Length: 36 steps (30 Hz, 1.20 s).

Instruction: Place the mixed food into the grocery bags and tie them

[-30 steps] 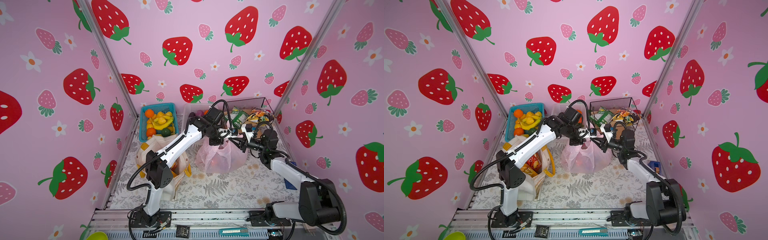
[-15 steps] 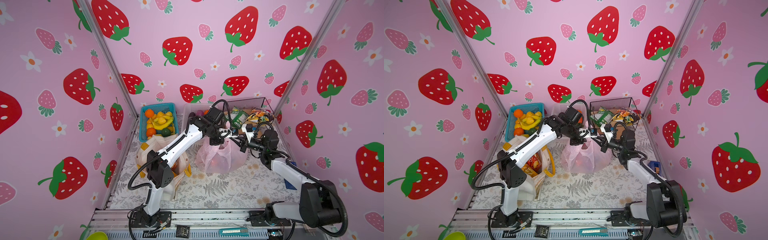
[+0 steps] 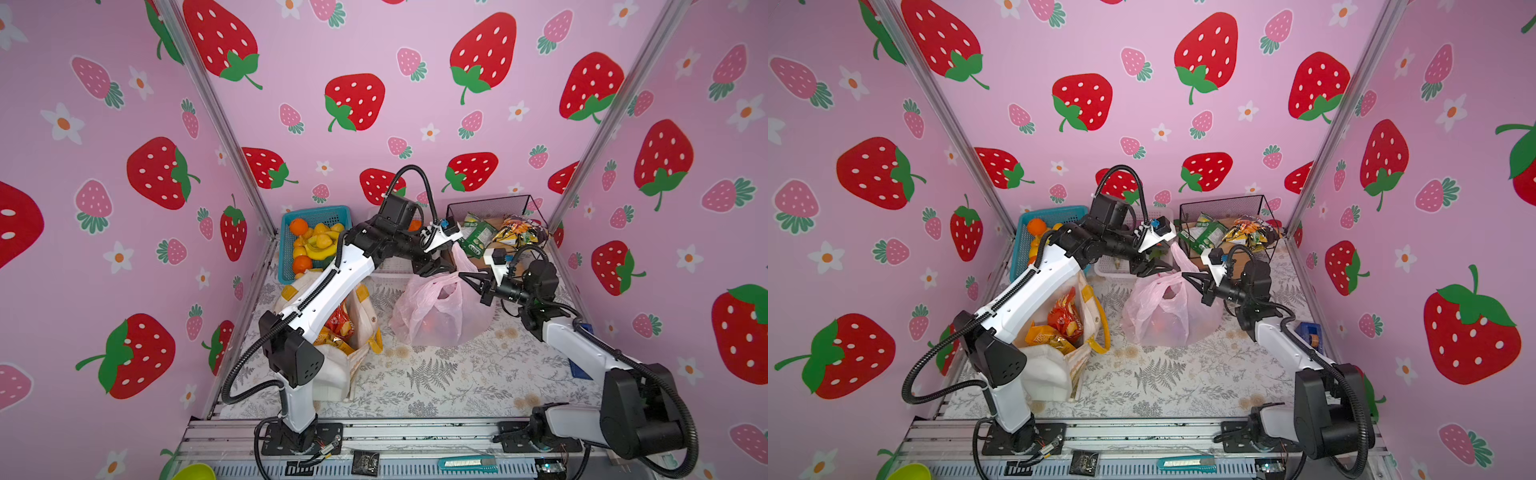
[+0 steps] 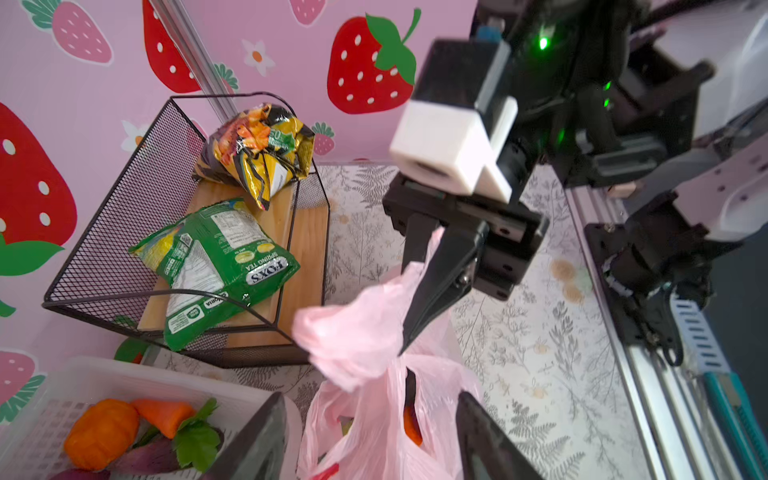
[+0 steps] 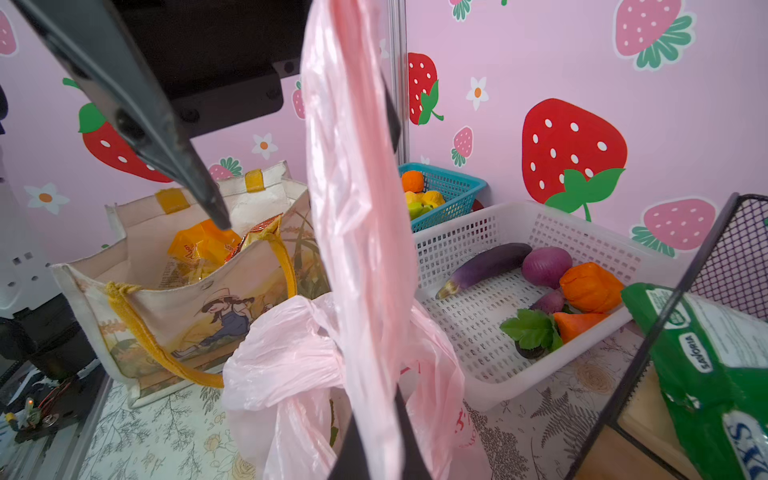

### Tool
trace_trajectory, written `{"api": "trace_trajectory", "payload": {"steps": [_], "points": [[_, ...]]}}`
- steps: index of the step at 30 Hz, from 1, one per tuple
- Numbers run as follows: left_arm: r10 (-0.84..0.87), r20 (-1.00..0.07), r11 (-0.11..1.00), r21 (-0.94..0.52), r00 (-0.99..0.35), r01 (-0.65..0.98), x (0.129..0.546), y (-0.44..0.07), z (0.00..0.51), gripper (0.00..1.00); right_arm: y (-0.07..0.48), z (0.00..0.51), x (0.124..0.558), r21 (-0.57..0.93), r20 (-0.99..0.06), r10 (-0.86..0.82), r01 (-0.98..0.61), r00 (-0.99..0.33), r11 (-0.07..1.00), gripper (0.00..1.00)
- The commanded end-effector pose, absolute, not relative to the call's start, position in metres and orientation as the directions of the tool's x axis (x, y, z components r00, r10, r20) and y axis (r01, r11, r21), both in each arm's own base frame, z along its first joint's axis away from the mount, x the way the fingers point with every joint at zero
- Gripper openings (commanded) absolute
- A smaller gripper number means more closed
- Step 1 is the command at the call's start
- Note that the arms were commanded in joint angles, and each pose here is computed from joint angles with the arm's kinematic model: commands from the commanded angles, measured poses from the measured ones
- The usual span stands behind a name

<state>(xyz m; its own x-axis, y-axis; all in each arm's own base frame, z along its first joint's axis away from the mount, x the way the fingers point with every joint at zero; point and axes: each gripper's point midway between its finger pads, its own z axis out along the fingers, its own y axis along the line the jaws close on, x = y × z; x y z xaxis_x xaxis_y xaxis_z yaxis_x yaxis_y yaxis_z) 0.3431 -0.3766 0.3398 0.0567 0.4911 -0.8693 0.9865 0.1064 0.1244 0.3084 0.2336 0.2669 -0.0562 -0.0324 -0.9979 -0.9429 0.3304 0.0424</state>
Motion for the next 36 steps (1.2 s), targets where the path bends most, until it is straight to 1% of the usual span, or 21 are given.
{"api": "trace_trajectory", "payload": {"steps": [1,3,4,5,8,12,13,15,16,21,25,31,36], "points": [[0.409,-0.912,0.043,0.038,0.017,0.998,0.335,-0.395,0.357,0.66,0.237,0.270,0.300,0.013,-0.999,-0.032,-0.951,-0.024,0.308,0.00],[0.401,-0.916,0.040,0.030,0.012,0.999,0.336,-0.399,0.359,0.64,0.238,0.269,0.299,0.015,-0.999,-0.032,-0.952,-0.026,0.305,0.00],[0.397,-0.918,0.041,0.027,0.008,0.999,0.338,-0.400,0.359,0.62,0.238,0.269,0.298,0.017,-0.999,-0.033,-0.952,-0.028,0.305,0.00],[0.393,-0.920,0.045,0.027,0.007,0.999,0.339,-0.401,0.360,0.59,0.238,0.268,0.299,0.019,-0.999,-0.034,-0.952,-0.031,0.306,0.00],[0.382,-0.924,0.050,0.032,0.010,0.998,0.341,-0.402,0.363,0.46,0.238,0.266,0.301,0.031,-0.998,-0.034,-0.947,-0.044,0.321,0.00],[0.381,-0.924,0.048,0.039,0.018,0.998,0.338,-0.399,0.361,0.13,0.234,0.264,0.312,0.067,-0.996,-0.024,-0.922,-0.082,0.381,0.00],[0.382,-0.924,0.049,0.046,0.023,0.998,0.336,-0.398,0.359,0.08,0.233,0.264,0.314,0.082,-0.995,-0.019,-0.916,-0.098,0.393,0.00],[0.380,-0.924,0.060,0.062,0.034,0.996,0.336,-0.395,0.354,0.00,0.230,0.264,0.320,0.118,-0.991,-0.002,-0.894,-0.131,0.432,0.00],[0.380,-0.924,0.067,0.072,0.041,0.995,0.334,-0.394,0.350,0.00,0.229,0.263,0.323,0.139,-0.988,0.007,-0.883,-0.152,0.447,0.00],[0.404,-0.911,0.135,0.152,0.085,0.979,0.340,-0.383,0.317,0.00,0.225,0.262,0.328,0.218,-0.974,0.049,-0.847,-0.222,0.484,0.06],[0.446,-0.892,0.179,0.176,0.079,0.968,0.345,-0.382,0.284,0.00,0.227,0.265,0.327,0.254,-0.966,0.075,-0.842,-0.249,0.476,0.08],[0.493,-0.869,0.173,0.144,0.041,0.974,0.347,-0.390,0.252,0.00,0.229,0.262,0.326,0.268,-0.962,0.082,-0.838,-0.262,0.475,0.13],[0.508,-0.861,0.167,0.120,0.019,0.979,0.345,-0.396,0.237,0.00,0.228,0.260,0.328,0.281,-0.958,0.086,-0.831,-0.274,0.480,0.18]]}}
